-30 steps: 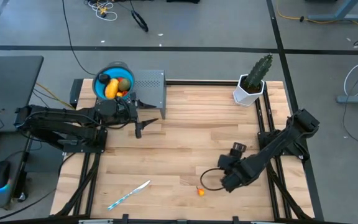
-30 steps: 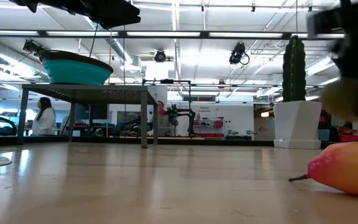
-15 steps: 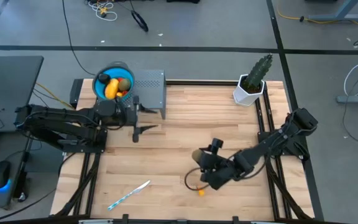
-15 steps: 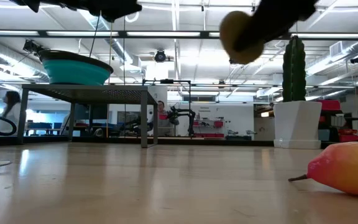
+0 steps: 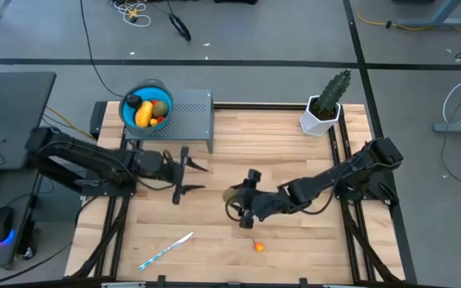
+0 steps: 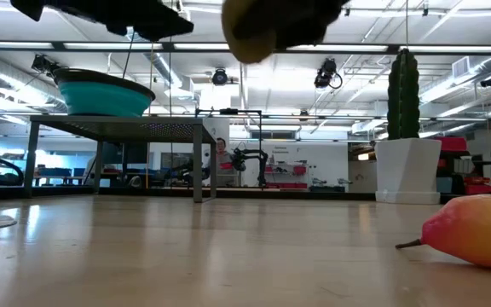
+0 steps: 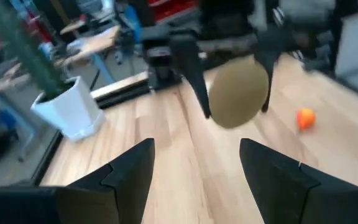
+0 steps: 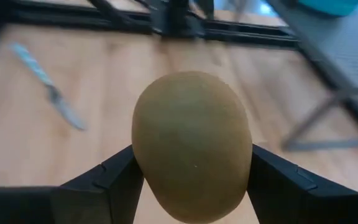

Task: Pick & Place Fruit
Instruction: Put the brown kiwi into the blue strainer bowl on the shelf

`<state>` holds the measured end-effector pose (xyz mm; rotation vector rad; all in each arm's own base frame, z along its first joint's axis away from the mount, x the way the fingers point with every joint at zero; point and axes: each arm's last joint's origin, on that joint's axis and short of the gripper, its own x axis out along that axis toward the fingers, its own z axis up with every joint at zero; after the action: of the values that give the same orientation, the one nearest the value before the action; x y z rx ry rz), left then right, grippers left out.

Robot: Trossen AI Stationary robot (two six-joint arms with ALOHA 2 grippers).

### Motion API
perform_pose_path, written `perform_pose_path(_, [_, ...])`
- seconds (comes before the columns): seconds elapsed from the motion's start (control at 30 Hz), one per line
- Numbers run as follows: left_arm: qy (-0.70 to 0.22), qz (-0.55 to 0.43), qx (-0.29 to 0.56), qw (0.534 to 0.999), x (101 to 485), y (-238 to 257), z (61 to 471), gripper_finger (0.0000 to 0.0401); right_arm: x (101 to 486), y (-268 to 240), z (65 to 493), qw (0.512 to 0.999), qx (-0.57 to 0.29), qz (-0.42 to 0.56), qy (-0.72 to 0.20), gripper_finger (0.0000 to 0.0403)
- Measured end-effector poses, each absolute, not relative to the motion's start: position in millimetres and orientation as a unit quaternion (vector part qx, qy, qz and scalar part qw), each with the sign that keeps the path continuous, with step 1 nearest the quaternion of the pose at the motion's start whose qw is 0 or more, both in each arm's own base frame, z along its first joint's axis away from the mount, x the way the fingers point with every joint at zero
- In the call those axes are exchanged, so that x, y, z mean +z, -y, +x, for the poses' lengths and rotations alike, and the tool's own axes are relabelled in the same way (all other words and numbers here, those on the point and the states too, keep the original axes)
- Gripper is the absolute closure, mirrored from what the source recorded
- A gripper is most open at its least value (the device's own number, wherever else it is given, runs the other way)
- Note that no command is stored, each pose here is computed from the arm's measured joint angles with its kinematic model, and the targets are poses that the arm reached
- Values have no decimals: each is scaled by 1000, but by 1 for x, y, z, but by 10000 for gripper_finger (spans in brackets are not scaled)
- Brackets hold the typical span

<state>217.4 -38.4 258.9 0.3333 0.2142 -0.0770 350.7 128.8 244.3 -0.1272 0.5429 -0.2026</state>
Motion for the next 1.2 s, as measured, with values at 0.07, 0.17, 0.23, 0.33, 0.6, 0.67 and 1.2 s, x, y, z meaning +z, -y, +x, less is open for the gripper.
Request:
perform_pose_path(0.07, [-95,215,-48,971,257,47,222,154,246,-129,353,961,-71,-43,-263,153])
perform_pose_path(0.17, [-89,293,-41,951,253,60,226,154,244,-131,352,960,-38,-17,-275,153])
perform_pose_path(0.23, [-81,343,-47,935,250,70,228,154,243,-132,351,957,-25,0,-288,153])
perform_pose_path(0.33, [-64,391,-70,915,244,84,233,152,242,-132,351,956,-26,17,-291,153])
perform_pose_path(0.6, [-100,459,-36,882,213,107,249,112,244,-129,353,958,-41,42,-281,153])
perform_pose_path(0.67, [-108,473,-7,874,208,107,253,93,244,-127,354,957,-47,51,-281,153])
perform_pose_path(1.2, [-59,449,5,891,214,110,258,3,245,-117,357,956,-64,80,-276,153])
